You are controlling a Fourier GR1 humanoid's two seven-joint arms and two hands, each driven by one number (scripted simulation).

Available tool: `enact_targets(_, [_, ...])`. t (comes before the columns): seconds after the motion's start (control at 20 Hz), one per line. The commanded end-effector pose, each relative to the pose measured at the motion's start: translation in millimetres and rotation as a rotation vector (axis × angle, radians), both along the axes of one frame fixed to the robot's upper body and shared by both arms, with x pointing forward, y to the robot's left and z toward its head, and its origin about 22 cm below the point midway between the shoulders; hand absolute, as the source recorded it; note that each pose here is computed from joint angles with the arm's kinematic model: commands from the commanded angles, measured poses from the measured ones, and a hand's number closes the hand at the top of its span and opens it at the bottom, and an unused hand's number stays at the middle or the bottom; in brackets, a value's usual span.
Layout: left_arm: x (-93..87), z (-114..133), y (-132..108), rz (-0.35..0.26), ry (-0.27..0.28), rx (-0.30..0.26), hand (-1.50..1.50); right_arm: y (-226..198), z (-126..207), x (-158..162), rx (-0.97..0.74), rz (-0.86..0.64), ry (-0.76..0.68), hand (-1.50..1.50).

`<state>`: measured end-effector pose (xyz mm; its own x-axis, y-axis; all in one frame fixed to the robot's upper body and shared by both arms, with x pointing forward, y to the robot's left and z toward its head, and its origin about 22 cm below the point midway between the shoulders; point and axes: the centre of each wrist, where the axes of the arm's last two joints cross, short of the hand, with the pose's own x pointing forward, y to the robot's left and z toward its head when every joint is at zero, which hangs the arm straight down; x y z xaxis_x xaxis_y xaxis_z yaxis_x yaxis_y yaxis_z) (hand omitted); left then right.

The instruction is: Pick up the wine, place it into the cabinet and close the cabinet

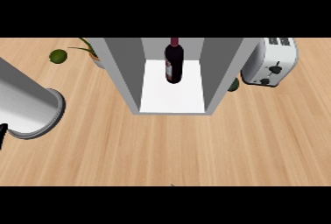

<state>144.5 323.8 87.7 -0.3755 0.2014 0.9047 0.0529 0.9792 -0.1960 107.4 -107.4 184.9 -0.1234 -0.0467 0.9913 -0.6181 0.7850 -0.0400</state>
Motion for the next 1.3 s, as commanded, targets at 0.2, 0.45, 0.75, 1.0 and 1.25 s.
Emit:
enact_targets(0.2, [18.1,2,8,-0.028,0.016,-0.050,-1.50,50,8,-5,0.025,0.101,-0.134,1.50])
enact_targets(0.45, [16.0,-2,-4,-0.062,-0.007,-0.042,-1.50,63,15,20,-0.004,0.068,-0.112,1.50])
enact_targets(0.75, [26.3,12,-11,-0.078,0.007,-0.078,-1.50,75,31,45,0.047,0.060,-0.116,1.50])
enact_targets(1.0, [28.7,15,-15,-0.073,0.010,-0.076,-1.50,101,56,73,0.043,0.035,-0.111,1.50])
enact_targets(1.25, [24.7,1,-26,-0.042,0.008,-0.067,-1.50,125,92,114,0.024,-0.005,-0.140,1.50])
